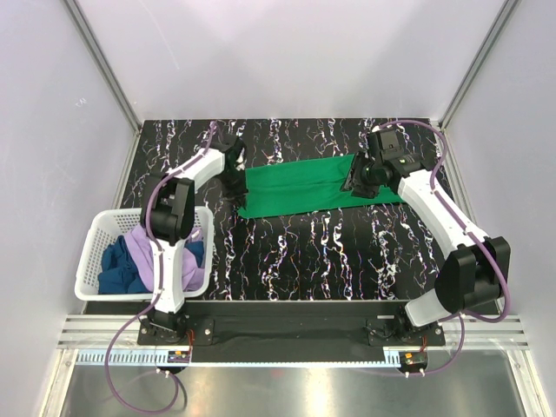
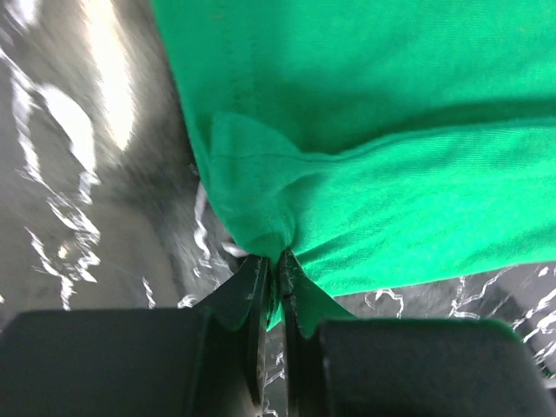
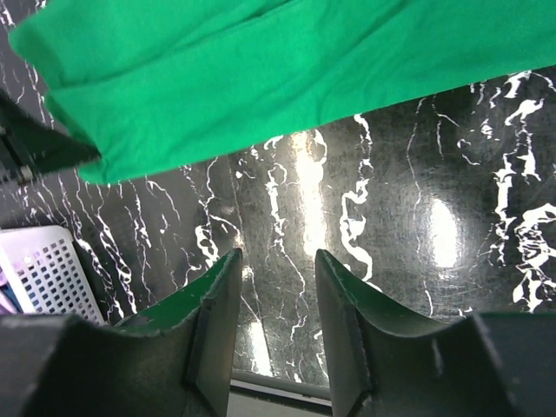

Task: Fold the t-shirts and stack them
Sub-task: Fold the tshirt

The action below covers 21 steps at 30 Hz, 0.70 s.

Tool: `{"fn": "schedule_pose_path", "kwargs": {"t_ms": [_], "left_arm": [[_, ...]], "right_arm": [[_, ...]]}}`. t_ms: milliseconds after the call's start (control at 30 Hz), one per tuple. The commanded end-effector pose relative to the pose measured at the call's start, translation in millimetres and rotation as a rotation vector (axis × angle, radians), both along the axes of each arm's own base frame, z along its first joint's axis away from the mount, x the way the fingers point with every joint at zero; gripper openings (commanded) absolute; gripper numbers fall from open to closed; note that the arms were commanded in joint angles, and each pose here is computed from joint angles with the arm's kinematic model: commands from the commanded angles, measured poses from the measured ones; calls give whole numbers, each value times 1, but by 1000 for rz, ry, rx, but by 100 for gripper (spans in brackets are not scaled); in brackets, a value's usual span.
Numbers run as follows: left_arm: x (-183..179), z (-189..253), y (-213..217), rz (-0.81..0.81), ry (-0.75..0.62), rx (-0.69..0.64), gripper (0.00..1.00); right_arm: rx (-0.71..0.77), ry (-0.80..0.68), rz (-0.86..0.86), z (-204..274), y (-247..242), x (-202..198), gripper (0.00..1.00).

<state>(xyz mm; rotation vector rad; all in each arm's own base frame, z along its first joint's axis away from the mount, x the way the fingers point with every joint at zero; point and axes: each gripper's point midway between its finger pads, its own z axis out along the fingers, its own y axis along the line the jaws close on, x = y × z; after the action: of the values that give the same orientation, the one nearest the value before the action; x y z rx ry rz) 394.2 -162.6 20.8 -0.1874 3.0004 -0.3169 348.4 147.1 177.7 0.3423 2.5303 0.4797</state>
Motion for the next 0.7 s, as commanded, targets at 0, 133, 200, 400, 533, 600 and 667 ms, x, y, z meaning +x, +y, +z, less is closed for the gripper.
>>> {"fn": "schedule_pose_path", "kwargs": {"t_ms": [0,133,200,400,533,600,667], "left_arm": [[-25,27,-17,-36,-3,-42,9],[-60,39,-41,-61,1,-86,9],[-89,34,-58,-91,31,-100,9],[-166,42,-114,-198,58,-170,18],[-190,51,-131,-230,22,-162,22],[-195,62,-135,-225,7,-195,27],[-205,67,-140,-244,18,-237,34]], "right_arm": [[-28,-34,-28,11,-12,3,46],[-70,14,-102,2,-30,2,43],[-100,25,-148,-1,-42,3,43],[-186,76,-277,-16,-84,10,46],[-228,103,-318,-32,-103,23,47],[-257,86,-329,-32,-108,35,48],[-317,86,-352,-37,-119,51,49]]}}
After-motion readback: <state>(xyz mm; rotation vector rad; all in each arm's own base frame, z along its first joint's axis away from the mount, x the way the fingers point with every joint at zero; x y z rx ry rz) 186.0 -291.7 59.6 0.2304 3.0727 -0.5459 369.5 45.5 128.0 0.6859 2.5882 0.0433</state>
